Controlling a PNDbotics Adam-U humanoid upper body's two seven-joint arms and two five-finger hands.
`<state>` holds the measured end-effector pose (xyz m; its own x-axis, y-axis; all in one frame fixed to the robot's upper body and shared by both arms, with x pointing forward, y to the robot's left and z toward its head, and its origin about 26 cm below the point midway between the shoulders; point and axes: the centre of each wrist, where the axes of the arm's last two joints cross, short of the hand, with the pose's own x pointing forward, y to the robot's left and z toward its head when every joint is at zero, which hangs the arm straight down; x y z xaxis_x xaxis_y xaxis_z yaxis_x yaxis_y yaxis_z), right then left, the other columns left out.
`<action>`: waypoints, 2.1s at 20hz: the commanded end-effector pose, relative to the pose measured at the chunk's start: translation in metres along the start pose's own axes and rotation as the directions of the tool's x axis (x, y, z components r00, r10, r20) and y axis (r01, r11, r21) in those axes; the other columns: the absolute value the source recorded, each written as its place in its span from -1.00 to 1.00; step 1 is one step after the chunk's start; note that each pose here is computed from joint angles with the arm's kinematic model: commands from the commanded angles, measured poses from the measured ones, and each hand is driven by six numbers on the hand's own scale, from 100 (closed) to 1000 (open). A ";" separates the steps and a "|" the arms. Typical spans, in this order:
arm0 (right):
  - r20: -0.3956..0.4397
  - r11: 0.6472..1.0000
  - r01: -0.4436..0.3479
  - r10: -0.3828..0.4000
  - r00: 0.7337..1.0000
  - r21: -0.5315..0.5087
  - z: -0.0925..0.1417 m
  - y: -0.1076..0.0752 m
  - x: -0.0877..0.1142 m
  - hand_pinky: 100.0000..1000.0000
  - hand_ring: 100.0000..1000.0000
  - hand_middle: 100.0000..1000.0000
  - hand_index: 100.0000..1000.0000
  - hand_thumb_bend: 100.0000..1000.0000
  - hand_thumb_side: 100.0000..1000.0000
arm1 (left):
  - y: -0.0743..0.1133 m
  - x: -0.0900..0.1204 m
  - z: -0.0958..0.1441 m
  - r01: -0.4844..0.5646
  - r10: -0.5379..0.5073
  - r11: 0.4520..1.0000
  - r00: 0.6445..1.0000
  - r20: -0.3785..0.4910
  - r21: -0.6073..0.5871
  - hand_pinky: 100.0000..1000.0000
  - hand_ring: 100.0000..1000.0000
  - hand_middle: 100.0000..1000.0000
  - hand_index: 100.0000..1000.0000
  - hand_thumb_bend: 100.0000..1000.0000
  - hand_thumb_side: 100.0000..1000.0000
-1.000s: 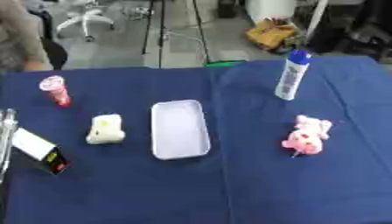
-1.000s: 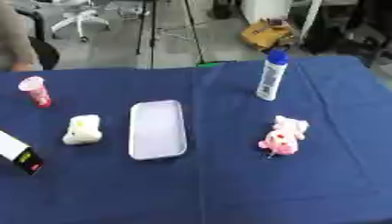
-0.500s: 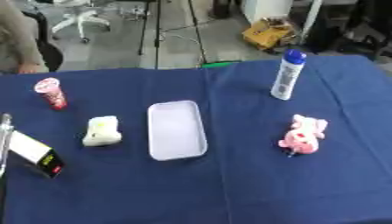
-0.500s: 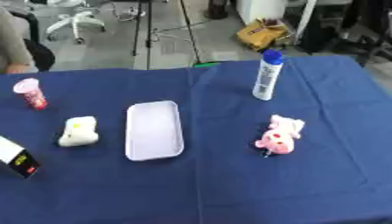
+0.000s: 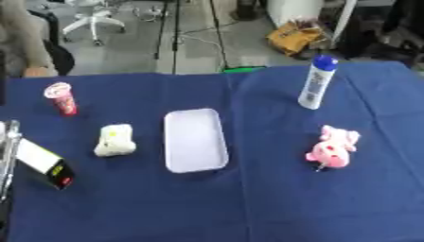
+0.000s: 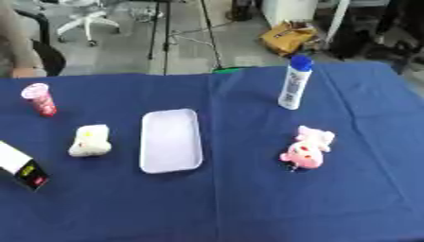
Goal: Pick up objects on the table and place them in the box.
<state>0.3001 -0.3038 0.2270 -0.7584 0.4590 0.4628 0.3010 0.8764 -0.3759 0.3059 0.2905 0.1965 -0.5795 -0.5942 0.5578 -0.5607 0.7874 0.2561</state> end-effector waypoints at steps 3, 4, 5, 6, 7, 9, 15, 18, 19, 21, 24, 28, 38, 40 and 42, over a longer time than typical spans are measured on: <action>0.024 1.000 -0.019 0.019 1.000 -0.004 -0.005 -0.005 0.006 0.49 0.55 0.52 0.76 -0.54 0.27 | 0.006 0.000 -0.005 0.059 -0.058 0.997 0.998 0.019 -0.041 0.54 0.38 0.48 0.70 -0.27 0.80; 0.022 1.000 -0.019 0.019 1.000 -0.002 -0.005 -0.005 0.005 0.49 0.55 0.52 0.76 -0.54 0.27 | 0.009 -0.002 -0.006 0.094 -0.093 0.993 0.995 0.025 -0.077 0.54 0.38 0.48 0.70 -0.27 0.80; 0.020 1.000 -0.021 0.021 1.000 0.002 -0.005 -0.005 0.005 0.49 0.56 0.52 0.76 -0.54 0.27 | 0.012 -0.004 -0.008 0.142 -0.139 0.982 0.990 0.035 -0.121 0.54 0.39 0.49 0.70 -0.24 0.76; 0.018 1.000 -0.022 0.022 1.000 0.004 -0.005 -0.005 0.004 0.49 0.56 0.52 0.76 -0.54 0.27 | 0.016 -0.006 -0.011 0.194 -0.189 0.967 0.981 0.047 -0.167 0.54 0.39 0.49 0.70 -0.24 0.76; 0.015 1.000 -0.024 0.024 1.000 0.007 -0.005 -0.005 0.004 0.49 0.56 0.52 0.76 -0.54 0.27 | 0.023 -0.011 -0.014 0.271 -0.263 0.933 0.963 0.064 -0.237 0.54 0.42 0.50 0.71 -0.24 0.68; 0.009 1.000 -0.026 0.026 1.000 0.012 -0.004 -0.006 0.003 0.49 0.56 0.52 0.77 -0.54 0.27 | 0.036 -0.020 -0.021 0.421 -0.414 0.817 0.904 0.109 -0.394 0.55 0.45 0.52 0.73 -0.15 0.64; -0.016 0.999 -0.032 0.032 0.999 0.029 -0.002 -0.007 -0.003 0.50 0.56 0.52 0.77 -0.54 0.27 | 0.077 -0.032 -0.045 0.634 -0.697 0.260 0.645 0.313 -0.728 0.59 0.60 0.60 0.76 0.23 0.30; -0.028 0.999 -0.035 0.036 0.999 0.034 -0.001 -0.008 -0.005 0.51 0.56 0.52 0.77 -0.55 0.27 | 0.088 -0.034 -0.049 0.633 -0.732 0.093 0.567 0.378 -0.768 0.61 0.65 0.63 0.78 0.33 0.21; -0.033 0.999 -0.036 0.037 0.999 0.035 0.000 -0.008 -0.006 0.51 0.56 0.52 0.77 -0.55 0.27 | 0.091 -0.036 -0.049 0.625 -0.737 0.050 0.549 0.394 -0.779 0.62 0.67 0.64 0.80 0.38 0.15; -0.039 0.999 -0.037 0.038 0.999 0.037 0.000 -0.009 -0.008 0.51 0.56 0.52 0.77 -0.55 0.27 | 0.094 -0.037 -0.049 0.610 -0.740 -0.012 0.528 0.418 -0.792 0.62 0.68 0.65 0.79 0.43 0.09; -0.047 0.999 -0.036 0.038 0.998 0.038 0.001 -0.009 -0.009 0.51 0.56 0.52 0.77 -0.55 0.27 | 0.095 -0.042 -0.047 0.573 -0.729 -0.077 0.526 0.438 -0.816 0.62 0.69 0.63 0.77 0.47 0.00; -0.057 0.999 -0.033 0.035 0.998 0.041 0.003 -0.009 -0.012 0.51 0.56 0.51 0.78 -0.56 0.27 | 0.097 -0.055 -0.041 0.498 -0.717 -0.152 0.538 0.442 -0.853 0.62 0.70 0.63 0.76 0.50 -0.12; -0.079 0.998 -0.035 0.038 0.996 0.046 0.005 -0.010 -0.017 0.52 0.56 0.51 0.78 -0.56 0.28 | 0.100 -0.083 -0.023 0.431 -0.678 -0.302 0.530 0.510 -0.850 0.63 0.72 0.63 0.74 0.71 -0.22; -0.082 0.998 -0.034 0.038 0.996 0.048 0.005 -0.010 -0.018 0.52 0.55 0.51 0.78 -0.56 0.28 | 0.101 -0.089 -0.021 0.417 -0.669 -0.319 0.537 0.513 -0.851 0.63 0.73 0.64 0.74 0.72 -0.24; -0.085 0.998 -0.034 0.038 0.996 0.049 0.005 -0.010 -0.018 0.52 0.55 0.51 0.78 -0.56 0.28 | 0.102 -0.094 -0.020 0.408 -0.662 -0.333 0.541 0.519 -0.850 0.63 0.73 0.64 0.74 0.72 -0.24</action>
<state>0.3086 -0.3159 0.2083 -0.6878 0.4852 0.5400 0.2829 0.8642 -0.4162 0.3144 0.4215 0.1699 -0.2514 -0.9410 -0.2263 0.4667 -0.3227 0.8234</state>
